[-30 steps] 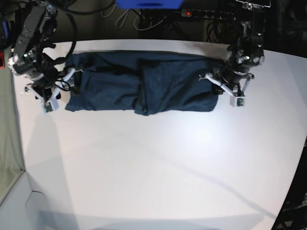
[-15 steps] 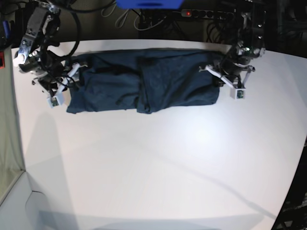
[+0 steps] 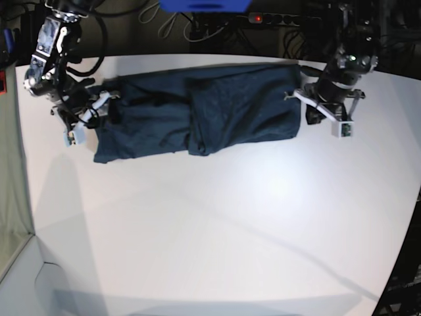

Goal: Layout the t-shirt on the table in an organized manner, then fold the t-shirt properly
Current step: 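Grasp both ends of the folded bundle with both grippers, then fold the bundle over with the right gripper toward the left gripper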

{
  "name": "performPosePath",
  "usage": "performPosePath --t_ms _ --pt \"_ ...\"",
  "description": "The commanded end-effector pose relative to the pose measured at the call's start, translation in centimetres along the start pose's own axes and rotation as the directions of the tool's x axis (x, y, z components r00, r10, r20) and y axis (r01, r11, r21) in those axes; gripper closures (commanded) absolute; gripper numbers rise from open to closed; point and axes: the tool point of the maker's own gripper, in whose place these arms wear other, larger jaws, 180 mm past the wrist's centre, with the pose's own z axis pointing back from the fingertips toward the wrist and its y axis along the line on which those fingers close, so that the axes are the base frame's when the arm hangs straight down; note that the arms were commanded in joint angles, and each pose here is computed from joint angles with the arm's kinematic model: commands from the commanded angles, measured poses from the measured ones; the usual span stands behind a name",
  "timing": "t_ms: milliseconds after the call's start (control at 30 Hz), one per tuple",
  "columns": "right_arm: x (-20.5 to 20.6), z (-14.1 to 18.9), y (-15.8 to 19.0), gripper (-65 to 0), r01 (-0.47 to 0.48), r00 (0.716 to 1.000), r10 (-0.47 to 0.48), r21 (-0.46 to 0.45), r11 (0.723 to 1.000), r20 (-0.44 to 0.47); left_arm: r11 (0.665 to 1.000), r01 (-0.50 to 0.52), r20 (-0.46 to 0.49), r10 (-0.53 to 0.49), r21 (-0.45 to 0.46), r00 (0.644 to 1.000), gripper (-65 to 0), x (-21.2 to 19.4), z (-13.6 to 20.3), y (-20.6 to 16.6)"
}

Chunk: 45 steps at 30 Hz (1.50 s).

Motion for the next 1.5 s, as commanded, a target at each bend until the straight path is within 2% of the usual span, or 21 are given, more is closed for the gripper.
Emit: performPosePath --t_ms 0,167,333,633,767,933,967,1167,1333,1467 --pt "-1.6 0.1 -0.5 -37.1 -0.017 0.997 0.016 -0.014 1.000 -0.076 1.000 0.005 0.067 -0.004 -0.004 0.998 -0.5 2.0 0.6 -0.1" --pt "-1.5 0.1 -0.6 -37.0 -0.018 0.997 0.016 -0.017 1.000 -0.073 0.999 -0.015 0.080 0.011 0.052 0.997 -0.5 2.2 1.4 2.0" --pt "-1.4 0.1 -0.5 -36.9 -0.019 0.997 0.018 -0.016 1.000 -0.072 0.992 -0.060 -0.024 0.063 0.111 0.998 -0.4 -1.4 -0.7 4.8" --pt "-2.4 -1.0 0.5 -36.0 0.001 0.997 0.001 0.025 1.000 -0.076 0.985 -0.115 -0.100 0.128 0.129 0.987 -0.1 -4.6 -2.3 4.9" --pt "-3.2 -2.2 2.3 -24.5 -0.017 0.995 0.025 0.082 0.996 -0.098 0.981 -0.138 -0.144 0.157 0.133 0.977 -0.1 -6.2 -3.2 4.9" --pt "-3.6 -2.7 4.2 -2.4 -0.052 0.991 0.068 0.132 0.990 -0.119 0.984 -0.130 -0.186 0.151 0.120 0.971 -0.1 -7.6 -3.6 4.3" --pt "-3.7 -2.7 4.3 0.0 -0.053 0.990 0.069 0.133 0.990 -0.122 0.984 -0.129 -0.187 0.150 0.119 0.971 -0.1 -7.6 -3.6 4.2" --pt "-2.9 -2.5 4.3 0.0 -0.063 0.992 0.076 0.127 0.990 -0.099 0.984 -0.130 -0.190 0.151 0.120 0.970 -0.1 -7.8 -3.6 4.2" --pt "0.5 -0.7 4.9 0.0 -0.139 0.990 0.140 0.101 0.985 0.000 0.984 -0.130 -0.190 0.152 0.121 0.970 -0.1 -7.8 -3.5 4.3" --pt "3.6 1.2 7.3 0.0 -0.193 0.978 0.184 0.089 0.977 0.094 0.983 -0.136 -0.202 0.159 0.123 0.967 -0.1 -8.3 -3.6 4.2"
